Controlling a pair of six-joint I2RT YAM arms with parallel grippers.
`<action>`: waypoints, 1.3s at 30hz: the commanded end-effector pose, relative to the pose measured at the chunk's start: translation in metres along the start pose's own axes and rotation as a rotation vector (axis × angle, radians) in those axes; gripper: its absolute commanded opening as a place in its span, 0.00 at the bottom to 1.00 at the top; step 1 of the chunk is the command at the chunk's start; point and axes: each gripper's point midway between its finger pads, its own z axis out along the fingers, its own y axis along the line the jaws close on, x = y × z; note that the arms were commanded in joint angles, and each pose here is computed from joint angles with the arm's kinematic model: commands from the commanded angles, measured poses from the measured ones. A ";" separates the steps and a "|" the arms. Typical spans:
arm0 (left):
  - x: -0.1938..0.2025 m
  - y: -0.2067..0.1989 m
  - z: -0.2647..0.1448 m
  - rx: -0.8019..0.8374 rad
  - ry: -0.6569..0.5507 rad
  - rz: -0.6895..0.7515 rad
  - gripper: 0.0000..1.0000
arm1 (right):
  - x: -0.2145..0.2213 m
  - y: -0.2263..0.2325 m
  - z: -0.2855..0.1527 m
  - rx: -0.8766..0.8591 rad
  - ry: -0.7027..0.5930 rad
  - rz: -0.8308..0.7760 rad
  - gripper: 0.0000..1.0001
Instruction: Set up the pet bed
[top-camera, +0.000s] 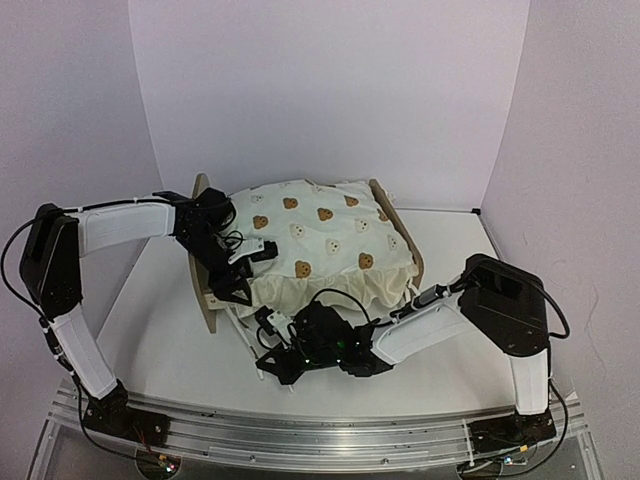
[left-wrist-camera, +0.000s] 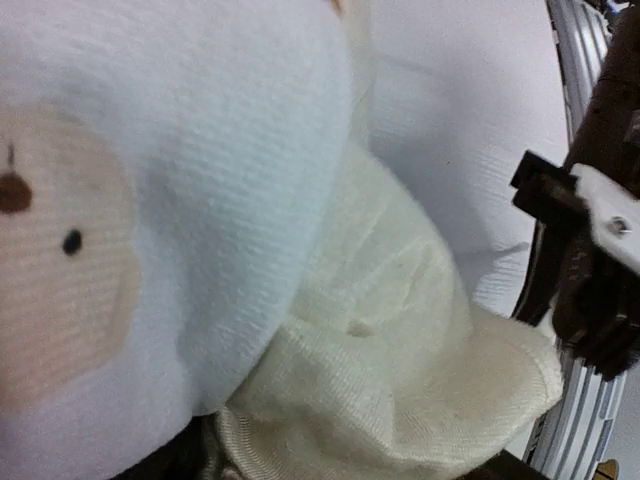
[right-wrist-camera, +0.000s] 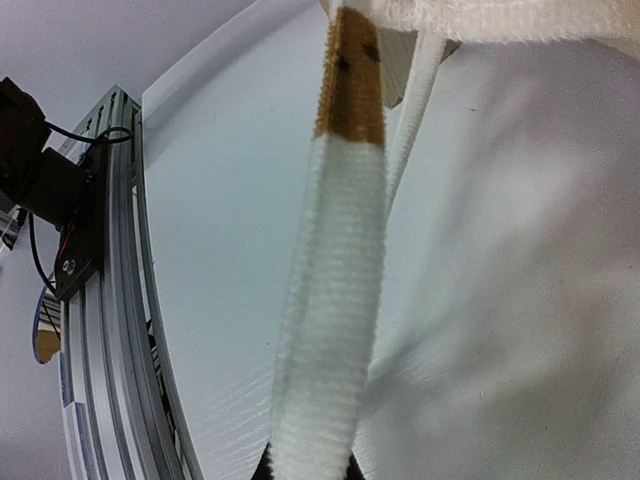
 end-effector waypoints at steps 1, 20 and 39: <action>-0.055 -0.028 -0.057 0.049 -0.233 0.105 0.87 | 0.002 0.006 0.001 -0.043 0.082 0.085 0.00; 0.023 -0.132 -0.058 -0.277 -0.440 0.851 0.69 | -0.023 0.044 -0.017 -0.258 0.230 0.431 0.00; 0.045 -0.122 0.018 -0.393 -0.482 1.173 0.54 | -0.017 0.039 -0.012 -0.236 0.249 0.533 0.00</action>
